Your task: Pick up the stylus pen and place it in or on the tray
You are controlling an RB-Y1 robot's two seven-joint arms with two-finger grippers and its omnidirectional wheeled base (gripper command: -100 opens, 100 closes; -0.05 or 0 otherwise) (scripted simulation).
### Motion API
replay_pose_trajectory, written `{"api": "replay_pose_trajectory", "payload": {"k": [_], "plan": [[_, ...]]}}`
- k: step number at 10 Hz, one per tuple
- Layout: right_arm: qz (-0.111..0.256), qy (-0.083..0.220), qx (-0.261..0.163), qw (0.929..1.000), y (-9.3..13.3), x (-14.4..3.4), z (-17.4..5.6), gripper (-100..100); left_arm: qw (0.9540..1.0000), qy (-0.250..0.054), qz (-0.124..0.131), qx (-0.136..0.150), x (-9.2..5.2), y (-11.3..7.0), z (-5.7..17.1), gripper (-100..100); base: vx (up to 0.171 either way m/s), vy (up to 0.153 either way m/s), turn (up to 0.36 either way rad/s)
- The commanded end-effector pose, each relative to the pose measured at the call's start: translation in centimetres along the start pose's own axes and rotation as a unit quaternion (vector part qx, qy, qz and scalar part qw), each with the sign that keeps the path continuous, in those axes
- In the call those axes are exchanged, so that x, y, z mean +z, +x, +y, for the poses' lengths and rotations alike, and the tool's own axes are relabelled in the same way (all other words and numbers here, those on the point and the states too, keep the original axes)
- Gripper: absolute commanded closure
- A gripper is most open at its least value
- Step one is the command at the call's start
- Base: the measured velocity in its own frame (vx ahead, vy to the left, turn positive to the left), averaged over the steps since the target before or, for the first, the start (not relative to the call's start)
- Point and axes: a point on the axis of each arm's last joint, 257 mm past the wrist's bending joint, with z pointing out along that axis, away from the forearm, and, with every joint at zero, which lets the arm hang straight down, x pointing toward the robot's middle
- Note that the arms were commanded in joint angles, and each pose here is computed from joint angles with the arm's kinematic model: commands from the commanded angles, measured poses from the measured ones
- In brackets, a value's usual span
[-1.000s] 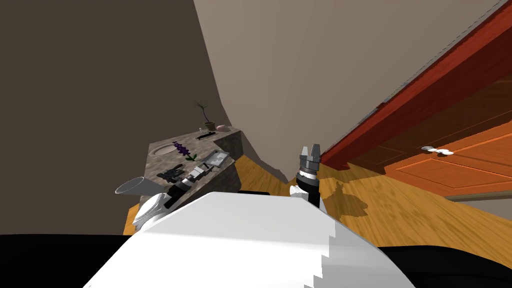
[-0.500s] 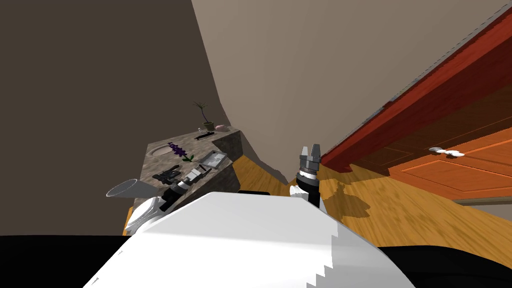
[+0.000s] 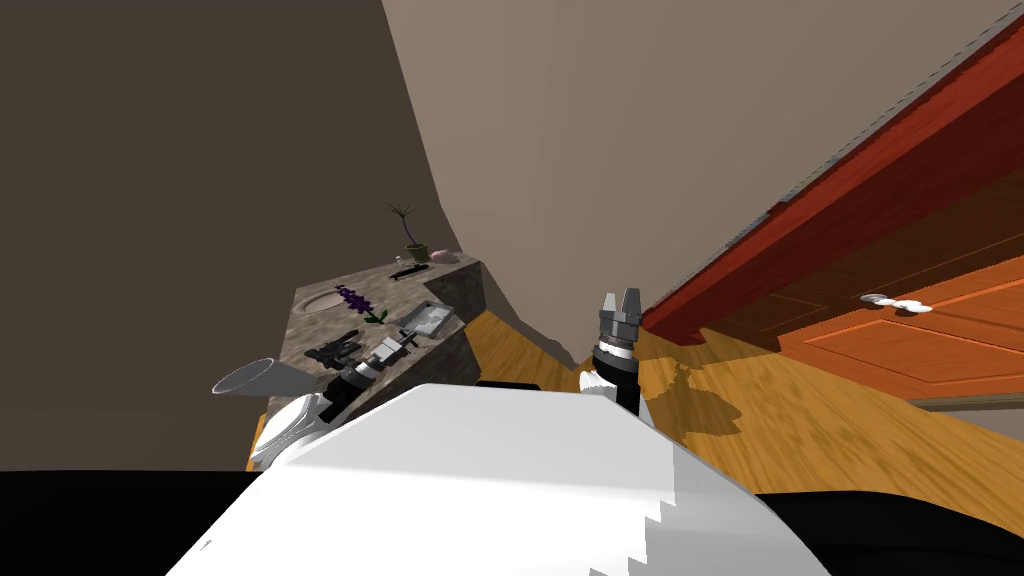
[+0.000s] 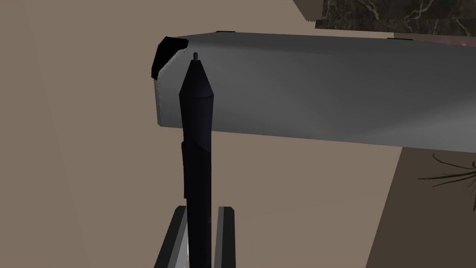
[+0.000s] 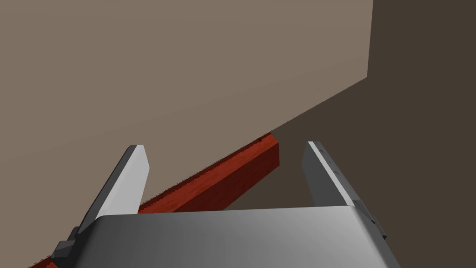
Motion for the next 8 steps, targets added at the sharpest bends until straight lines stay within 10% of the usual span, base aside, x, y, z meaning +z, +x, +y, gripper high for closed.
{"api": "replay_pose_trajectory", "payload": {"k": [1, 2, 8], "plan": [[0.000, 0.000, 0.000, 1.0000, 0.0, 0.0, 0.0, 0, 1.0000, 0.000, 0.000, 0.000, 0.0, 0.0, 0.0, 0, 0.000, 0.000, 0.000], [0.000, 0.000, 0.000, 1.0000, 0.0, 0.0, 0.0, 0, 0.9997, -0.003, -0.010, 0.021, 1.0, -0.9, 0.1, 100, -0.059, 0.076, -0.071], [0.000, 0.000, 0.000, 1.0000, 0.0, 0.0, 0.0, 0, 0.9989, -0.008, -0.021, 0.041, 4.3, -1.6, -0.9, 100, -0.072, 0.081, -0.041]]}}
